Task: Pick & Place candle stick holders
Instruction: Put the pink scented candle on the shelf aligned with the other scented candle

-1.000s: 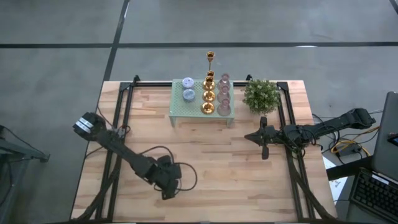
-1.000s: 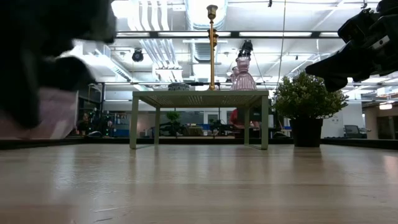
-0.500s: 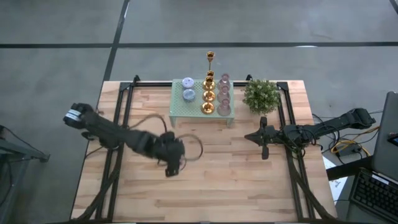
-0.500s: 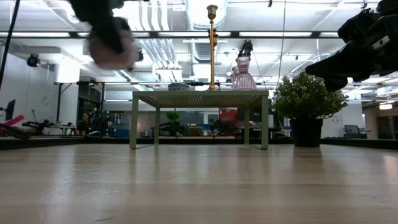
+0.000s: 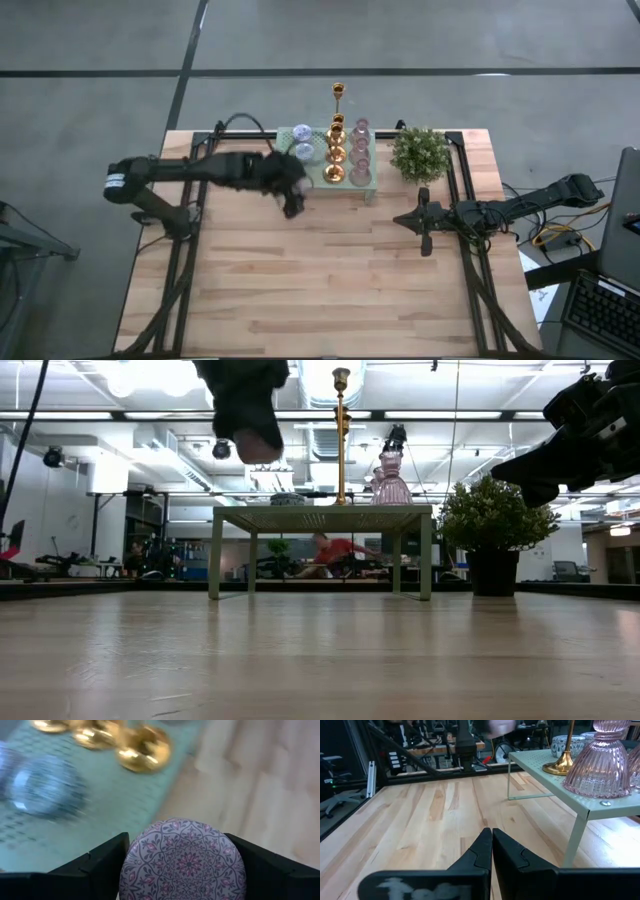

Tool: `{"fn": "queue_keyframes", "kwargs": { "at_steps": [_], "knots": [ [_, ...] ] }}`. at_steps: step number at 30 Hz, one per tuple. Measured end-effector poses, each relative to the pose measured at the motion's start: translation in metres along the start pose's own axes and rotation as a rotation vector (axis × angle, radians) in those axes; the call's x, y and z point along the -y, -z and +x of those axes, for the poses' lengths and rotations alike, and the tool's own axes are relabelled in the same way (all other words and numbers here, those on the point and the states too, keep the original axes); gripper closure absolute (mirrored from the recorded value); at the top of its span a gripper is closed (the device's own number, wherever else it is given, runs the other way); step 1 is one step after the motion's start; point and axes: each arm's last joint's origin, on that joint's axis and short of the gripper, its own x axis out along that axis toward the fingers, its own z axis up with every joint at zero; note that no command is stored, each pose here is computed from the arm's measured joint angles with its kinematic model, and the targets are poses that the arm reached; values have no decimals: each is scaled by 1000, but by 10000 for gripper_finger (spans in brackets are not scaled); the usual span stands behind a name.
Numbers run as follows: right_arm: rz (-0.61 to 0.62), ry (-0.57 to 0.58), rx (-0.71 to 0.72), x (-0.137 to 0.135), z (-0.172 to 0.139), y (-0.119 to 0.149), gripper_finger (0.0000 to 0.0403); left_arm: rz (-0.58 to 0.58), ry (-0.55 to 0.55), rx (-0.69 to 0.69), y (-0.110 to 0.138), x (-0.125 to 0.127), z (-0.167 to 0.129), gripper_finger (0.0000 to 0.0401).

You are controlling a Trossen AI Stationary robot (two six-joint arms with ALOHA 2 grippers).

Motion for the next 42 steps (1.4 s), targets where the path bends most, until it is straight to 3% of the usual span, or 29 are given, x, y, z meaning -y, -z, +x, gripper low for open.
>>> {"fn": "queue_keyframes", "kwargs": {
  "at_steps": [5, 9, 17, 22, 42],
  "knots": [
    [0, 0, 0, 0, 0, 0, 394, -154, -72, 31, -9, -39, 9, 93],
    [0, 0, 0, 0, 0, 0, 394, -182, -46, 5, -11, -54, 21, 93],
    [0, 0, -1, 0, 0, 0, 394, -177, -46, -20, -14, -53, 49, 93],
    [0, 0, 0, 0, 0, 0, 394, -183, -130, -16, -14, -55, 59, 93],
    [0, 0, 0, 0, 0, 0, 394, -211, -119, 16, -16, -54, 60, 92]
  ]
}}
